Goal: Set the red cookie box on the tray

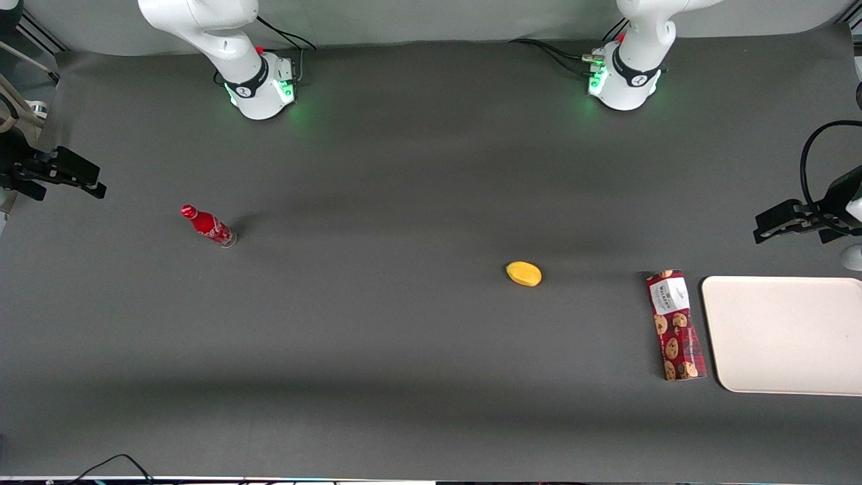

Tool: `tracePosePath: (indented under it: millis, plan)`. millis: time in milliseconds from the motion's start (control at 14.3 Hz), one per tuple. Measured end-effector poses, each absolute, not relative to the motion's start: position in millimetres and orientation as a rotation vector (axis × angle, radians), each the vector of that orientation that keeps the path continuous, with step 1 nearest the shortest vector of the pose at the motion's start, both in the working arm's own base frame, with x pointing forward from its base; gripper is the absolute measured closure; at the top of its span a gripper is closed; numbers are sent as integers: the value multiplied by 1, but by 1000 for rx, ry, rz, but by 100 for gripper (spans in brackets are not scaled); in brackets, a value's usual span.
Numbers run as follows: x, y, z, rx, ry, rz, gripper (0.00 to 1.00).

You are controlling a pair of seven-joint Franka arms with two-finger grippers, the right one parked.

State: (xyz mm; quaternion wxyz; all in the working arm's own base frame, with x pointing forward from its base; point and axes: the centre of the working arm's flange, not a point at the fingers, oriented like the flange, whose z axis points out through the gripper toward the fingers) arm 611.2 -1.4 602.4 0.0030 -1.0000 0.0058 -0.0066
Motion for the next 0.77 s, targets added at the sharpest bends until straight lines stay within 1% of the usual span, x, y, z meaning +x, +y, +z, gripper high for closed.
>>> tracePosePath:
  millis: [279, 419, 558, 767]
  plan:
    - [611, -1, 600, -3136, 18, 1, 0]
    - [619, -1, 585, -3140, 23, 13, 0]
    - [640, 1, 544, -3154, 27, 30, 0]
    - [682, 5, 447, -3175, 29, 37, 0]
